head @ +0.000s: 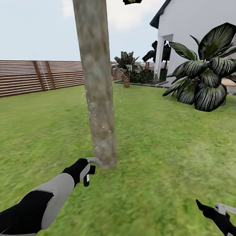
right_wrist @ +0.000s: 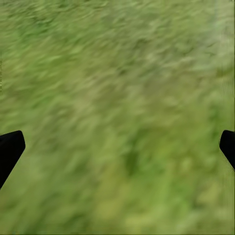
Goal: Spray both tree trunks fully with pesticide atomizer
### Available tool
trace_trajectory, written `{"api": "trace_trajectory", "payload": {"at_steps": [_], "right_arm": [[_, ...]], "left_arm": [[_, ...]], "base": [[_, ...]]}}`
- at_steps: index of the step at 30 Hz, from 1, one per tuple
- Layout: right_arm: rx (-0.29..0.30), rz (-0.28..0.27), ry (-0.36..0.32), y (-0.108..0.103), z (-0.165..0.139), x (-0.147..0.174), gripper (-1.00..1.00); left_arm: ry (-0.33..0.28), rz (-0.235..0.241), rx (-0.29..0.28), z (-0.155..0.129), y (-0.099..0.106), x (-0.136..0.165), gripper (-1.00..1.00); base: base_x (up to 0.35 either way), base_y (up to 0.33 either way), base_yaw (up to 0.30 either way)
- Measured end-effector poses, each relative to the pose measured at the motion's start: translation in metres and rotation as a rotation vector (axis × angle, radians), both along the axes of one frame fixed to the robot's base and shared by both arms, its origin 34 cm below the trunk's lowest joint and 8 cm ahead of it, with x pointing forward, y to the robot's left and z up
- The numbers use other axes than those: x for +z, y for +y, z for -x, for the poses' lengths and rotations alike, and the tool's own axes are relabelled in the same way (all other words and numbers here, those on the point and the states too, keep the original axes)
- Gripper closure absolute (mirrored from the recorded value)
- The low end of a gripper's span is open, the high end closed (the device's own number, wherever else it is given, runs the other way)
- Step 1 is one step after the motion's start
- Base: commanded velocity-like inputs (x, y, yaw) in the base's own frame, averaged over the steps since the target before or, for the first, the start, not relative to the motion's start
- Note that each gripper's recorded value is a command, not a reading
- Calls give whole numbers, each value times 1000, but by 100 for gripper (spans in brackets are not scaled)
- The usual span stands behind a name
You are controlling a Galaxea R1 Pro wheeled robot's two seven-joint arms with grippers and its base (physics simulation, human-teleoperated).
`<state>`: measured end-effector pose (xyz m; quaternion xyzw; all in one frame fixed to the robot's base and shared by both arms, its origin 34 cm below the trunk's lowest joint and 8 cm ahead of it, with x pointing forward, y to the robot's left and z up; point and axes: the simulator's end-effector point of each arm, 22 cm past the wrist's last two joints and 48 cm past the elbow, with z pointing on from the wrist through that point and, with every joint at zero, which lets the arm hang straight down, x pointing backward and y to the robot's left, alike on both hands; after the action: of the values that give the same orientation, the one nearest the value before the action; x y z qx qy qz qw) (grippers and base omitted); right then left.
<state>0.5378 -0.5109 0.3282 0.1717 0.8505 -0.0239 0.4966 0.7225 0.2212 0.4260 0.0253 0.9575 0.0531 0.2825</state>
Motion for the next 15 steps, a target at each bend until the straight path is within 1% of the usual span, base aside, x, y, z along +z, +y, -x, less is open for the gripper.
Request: {"api": "trace_trajectory", "payload": {"at_steps": [15], "right_arm": [[0,0,0,0,0,0,-100]], "left_arm": [[0,0,1,0,1,0,100]], "base": [[1,-325,267]]}}
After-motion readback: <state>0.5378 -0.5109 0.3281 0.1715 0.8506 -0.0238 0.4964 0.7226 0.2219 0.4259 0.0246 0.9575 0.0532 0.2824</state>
